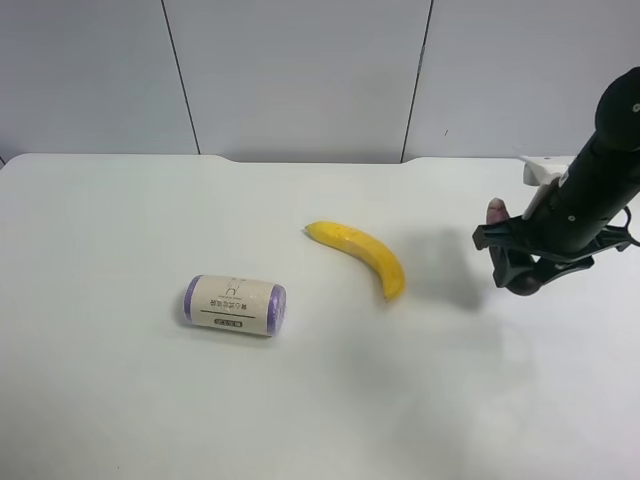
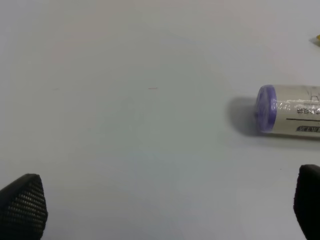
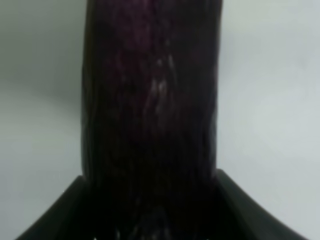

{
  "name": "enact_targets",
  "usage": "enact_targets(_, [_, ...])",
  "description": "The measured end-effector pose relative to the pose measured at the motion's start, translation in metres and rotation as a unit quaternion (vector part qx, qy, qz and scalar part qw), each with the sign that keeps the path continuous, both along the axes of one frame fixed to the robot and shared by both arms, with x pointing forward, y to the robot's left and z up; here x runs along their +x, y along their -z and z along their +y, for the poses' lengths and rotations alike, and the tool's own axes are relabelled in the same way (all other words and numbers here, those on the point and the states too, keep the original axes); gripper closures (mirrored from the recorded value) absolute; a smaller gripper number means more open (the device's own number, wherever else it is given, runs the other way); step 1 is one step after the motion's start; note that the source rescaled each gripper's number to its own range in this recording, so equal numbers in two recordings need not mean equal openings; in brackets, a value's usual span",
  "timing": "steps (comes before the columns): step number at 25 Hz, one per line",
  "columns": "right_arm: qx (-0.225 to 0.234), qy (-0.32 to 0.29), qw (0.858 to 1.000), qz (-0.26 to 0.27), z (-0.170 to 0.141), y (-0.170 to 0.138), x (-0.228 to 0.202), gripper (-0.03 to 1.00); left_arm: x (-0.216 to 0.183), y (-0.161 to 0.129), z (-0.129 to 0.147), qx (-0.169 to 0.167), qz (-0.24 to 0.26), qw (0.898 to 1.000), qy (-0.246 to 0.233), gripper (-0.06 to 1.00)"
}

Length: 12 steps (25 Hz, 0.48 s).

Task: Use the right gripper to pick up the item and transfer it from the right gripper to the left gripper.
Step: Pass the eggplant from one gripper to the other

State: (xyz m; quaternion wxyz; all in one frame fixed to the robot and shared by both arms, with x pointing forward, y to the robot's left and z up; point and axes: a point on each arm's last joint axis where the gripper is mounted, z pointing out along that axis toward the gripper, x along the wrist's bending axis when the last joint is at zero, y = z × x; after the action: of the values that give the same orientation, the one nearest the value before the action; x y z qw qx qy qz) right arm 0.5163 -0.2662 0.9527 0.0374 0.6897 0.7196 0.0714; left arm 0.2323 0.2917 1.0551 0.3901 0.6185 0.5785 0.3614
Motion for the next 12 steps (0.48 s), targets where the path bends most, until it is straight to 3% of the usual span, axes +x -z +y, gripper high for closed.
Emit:
enact_targets(7, [0.010,-0.018,0.999,-0.027,0.005,-0.029,-0.013,0.97,0.000,0.000,0.000,0.000,0.000,1.000,0.000,-0.06])
enact_targets(12, [0.010,-0.092,0.995,-0.024,0.033,-0.035,-0.024,0.97,0.000,0.000,0.000,0.000,0.000,1.000,0.000,-0.06])
